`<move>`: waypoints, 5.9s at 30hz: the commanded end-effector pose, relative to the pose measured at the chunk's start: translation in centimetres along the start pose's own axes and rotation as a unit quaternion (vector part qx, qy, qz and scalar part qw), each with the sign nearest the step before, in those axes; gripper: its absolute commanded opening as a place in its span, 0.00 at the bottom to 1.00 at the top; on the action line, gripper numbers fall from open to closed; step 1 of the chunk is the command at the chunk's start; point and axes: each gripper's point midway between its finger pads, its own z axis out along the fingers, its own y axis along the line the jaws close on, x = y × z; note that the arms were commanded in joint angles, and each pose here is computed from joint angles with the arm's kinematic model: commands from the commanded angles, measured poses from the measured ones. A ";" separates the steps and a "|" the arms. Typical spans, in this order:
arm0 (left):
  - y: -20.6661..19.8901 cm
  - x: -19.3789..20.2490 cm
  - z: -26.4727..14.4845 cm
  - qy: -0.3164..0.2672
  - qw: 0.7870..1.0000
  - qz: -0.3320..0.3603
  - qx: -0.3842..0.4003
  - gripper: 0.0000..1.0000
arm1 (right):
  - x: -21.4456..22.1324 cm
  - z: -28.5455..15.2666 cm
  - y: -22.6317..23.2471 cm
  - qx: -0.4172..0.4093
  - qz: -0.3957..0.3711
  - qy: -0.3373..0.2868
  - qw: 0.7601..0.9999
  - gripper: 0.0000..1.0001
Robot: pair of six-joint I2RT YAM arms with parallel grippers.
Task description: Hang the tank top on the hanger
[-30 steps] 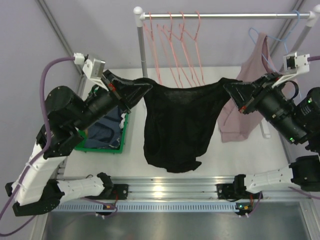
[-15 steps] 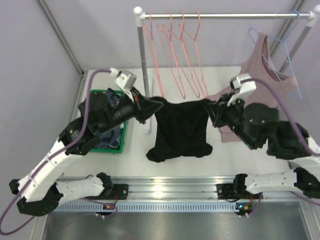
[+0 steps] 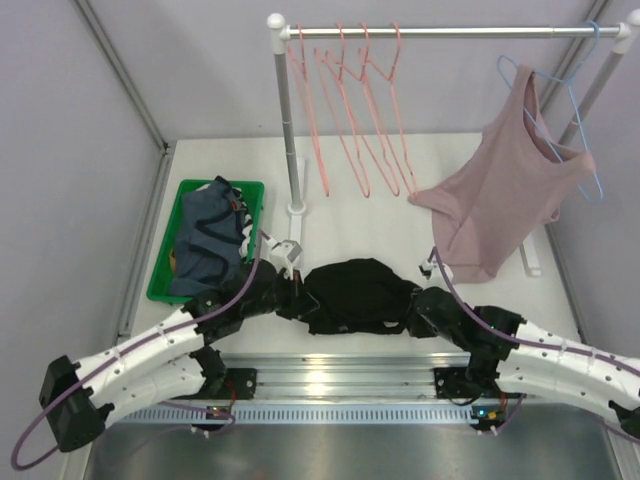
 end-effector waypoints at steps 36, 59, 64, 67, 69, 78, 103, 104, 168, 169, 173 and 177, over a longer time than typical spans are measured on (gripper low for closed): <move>3.5 -3.9 -1.1 0.000 0.993 -0.103 -0.064 0.47 | -9.4 -4.5 1.4 -0.024 0.069 -0.042 0.996 0.48; 2.1 -7.9 -5.2 -0.040 0.992 -0.073 -0.100 0.47 | -39.4 -17.8 11.0 -0.061 -0.105 -0.309 0.943 0.49; 1.7 -8.2 -5.9 -0.041 0.992 -0.064 -0.101 0.47 | -43.9 -13.6 11.7 -0.031 -0.137 -0.299 0.944 0.48; 1.7 -8.4 -6.2 -0.042 0.992 -0.058 -0.103 0.47 | -45.0 -12.0 11.1 -0.005 -0.147 -0.302 0.942 0.49; 1.7 -8.4 -6.3 -0.041 0.992 -0.056 -0.103 0.47 | -45.0 -10.4 10.5 0.011 -0.151 -0.292 0.944 0.49; 1.6 -8.2 -6.1 -0.035 0.993 -0.056 -0.100 0.47 | -44.1 -6.1 9.3 0.046 -0.166 -0.259 0.950 0.39; 2.2 -7.4 -5.9 -0.035 0.991 -0.075 -0.107 0.47 | -43.0 -3.2 8.1 0.099 -0.183 -0.241 0.948 0.00; 2.2 -7.4 -5.9 -0.036 0.991 -0.076 -0.107 0.47 | -43.1 -3.5 8.0 0.102 -0.181 -0.246 0.947 0.00; 0.3 -0.5 3.9 -0.013 0.959 -0.019 -0.281 0.44 | -11.4 -7.9 5.9 -0.059 -0.088 -0.097 0.990 0.00; 0.5 -0.3 4.1 -0.012 0.957 -0.021 -0.288 0.44 | -11.2 -7.9 6.0 -0.061 -0.089 -0.096 0.990 0.00; 2.1 0.8 4.4 -0.007 0.947 -0.021 -0.320 0.44 | -10.6 -8.0 5.9 -0.071 -0.083 -0.093 0.990 0.00; 2.8 1.5 4.8 0.000 0.943 -0.017 -0.333 0.43 | -9.9 -8.0 5.3 -0.068 -0.085 -0.087 0.990 0.00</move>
